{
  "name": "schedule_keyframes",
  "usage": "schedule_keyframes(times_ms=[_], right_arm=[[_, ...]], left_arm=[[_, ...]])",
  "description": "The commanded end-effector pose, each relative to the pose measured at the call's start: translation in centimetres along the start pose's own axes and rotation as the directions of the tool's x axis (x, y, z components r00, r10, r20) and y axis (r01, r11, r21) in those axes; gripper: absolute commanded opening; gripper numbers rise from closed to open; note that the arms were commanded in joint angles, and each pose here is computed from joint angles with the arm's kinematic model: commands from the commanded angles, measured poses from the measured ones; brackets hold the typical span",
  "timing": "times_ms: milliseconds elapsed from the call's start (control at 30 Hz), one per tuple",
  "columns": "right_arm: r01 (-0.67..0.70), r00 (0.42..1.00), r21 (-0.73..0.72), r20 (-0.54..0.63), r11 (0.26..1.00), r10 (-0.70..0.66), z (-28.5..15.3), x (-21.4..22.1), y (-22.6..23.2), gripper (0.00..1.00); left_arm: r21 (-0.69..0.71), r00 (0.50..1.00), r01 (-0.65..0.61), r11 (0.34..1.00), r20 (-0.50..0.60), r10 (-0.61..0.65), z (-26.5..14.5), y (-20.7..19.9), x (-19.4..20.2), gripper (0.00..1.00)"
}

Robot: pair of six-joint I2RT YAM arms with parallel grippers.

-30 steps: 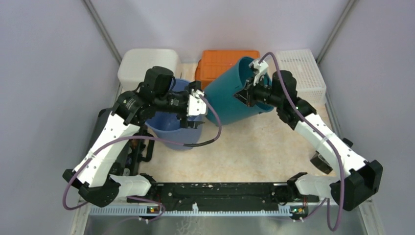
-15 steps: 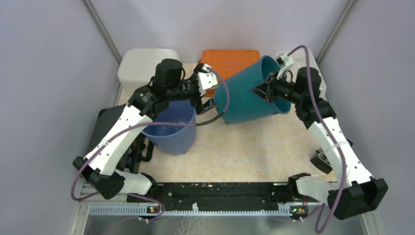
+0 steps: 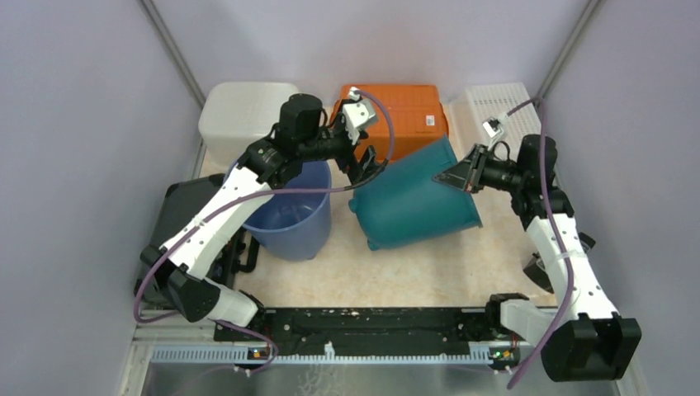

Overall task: Turn the large container upside down
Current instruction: Place the container at the center of the board.

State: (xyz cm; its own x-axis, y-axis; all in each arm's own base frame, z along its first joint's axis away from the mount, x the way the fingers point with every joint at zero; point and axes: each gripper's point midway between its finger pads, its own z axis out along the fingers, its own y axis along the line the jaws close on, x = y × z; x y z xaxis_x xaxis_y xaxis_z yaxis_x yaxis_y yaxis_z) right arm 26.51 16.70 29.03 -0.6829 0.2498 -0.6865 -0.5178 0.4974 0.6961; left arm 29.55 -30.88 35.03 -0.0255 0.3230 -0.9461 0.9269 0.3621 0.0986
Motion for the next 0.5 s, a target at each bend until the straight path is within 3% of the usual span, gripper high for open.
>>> schedule_keyframes(times_ms=[0, 233, 367, 467], right_arm=[[-0.011, 0.996, 0.016, 0.094, 1.0, 0.009, -2.1, -1.9, -1.0, 0.0], [-0.164, 0.985, 0.17, 0.073, 0.972, 0.153, -3.6, 0.1, -7.9, 0.0], [-0.142, 0.989, 0.234, 0.069, 0.962, 0.129, -4.0, 0.4, -9.1, 0.32], [-0.102, 0.994, 0.283, 0.067, 0.954, 0.086, -4.4, 0.0, -9.6, 0.43]], left_arm=[[-0.007, 0.998, 0.063, 0.998, 0.032, -0.062, 1.3, 0.3, -0.1, 0.99], [0.033, 0.995, 0.101, 0.994, 0.002, -0.101, 2.9, 0.1, 1.5, 0.99], [0.032, 0.993, 0.121, 0.992, -0.017, -0.12, 3.8, 0.4, 2.4, 0.99], [0.013, 0.99, 0.138, 0.99, -0.031, -0.138, 4.1, 0.8, 3.0, 0.99]])
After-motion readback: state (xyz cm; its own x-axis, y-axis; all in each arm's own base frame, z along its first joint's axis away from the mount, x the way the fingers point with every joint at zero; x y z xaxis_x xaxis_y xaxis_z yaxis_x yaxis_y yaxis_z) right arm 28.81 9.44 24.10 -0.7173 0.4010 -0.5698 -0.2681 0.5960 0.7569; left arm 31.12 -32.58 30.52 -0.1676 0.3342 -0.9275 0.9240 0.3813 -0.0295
